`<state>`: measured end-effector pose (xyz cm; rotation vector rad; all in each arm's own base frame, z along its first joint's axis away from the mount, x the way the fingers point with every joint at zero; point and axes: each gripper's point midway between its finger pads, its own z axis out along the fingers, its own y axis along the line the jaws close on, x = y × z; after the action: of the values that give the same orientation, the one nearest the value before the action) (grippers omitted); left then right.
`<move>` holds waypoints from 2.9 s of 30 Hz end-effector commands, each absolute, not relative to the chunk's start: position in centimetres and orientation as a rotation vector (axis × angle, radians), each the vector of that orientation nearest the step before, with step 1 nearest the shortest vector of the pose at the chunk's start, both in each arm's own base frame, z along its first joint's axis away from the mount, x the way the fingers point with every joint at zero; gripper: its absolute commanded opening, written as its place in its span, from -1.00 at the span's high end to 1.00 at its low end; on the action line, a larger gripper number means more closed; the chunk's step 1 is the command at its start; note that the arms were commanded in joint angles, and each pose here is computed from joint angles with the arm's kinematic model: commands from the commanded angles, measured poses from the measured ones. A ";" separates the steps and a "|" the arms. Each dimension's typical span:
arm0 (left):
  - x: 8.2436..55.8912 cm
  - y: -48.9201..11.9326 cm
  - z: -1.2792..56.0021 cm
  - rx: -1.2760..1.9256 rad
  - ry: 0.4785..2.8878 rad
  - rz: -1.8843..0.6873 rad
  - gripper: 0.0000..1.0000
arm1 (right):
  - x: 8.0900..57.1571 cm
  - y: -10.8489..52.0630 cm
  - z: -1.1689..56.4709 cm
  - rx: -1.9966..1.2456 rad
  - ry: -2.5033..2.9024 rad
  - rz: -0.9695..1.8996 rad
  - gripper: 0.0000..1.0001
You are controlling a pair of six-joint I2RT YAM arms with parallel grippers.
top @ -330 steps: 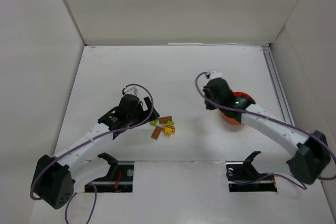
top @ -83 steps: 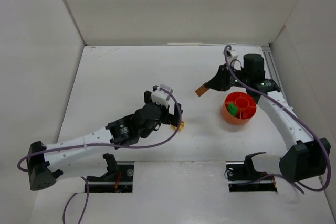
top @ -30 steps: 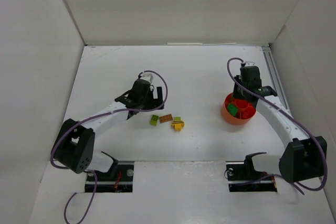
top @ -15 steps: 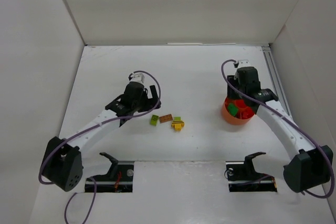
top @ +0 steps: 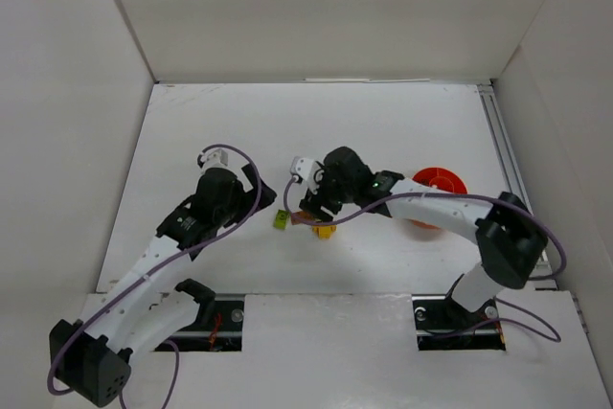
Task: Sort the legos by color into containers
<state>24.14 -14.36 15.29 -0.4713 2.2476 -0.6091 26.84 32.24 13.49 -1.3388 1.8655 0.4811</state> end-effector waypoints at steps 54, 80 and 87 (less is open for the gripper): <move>22.9 -11.4 17.8 -0.639 2.180 -0.529 -1.00 | 34.6 37.4 17.8 -1.037 1.636 0.512 0.44; 22.7 -11.6 17.7 -0.561 2.196 -0.535 -1.00 | 35.5 36.0 4.9 -1.520 1.922 0.097 -0.18; 22.7 -11.6 17.7 -0.561 2.196 -0.535 -1.00 | 35.1 36.2 3.9 -1.552 1.923 0.095 -0.08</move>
<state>22.57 -11.46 17.03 -0.5816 2.2177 -0.5124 34.87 35.06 3.59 -1.5261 1.9609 0.1065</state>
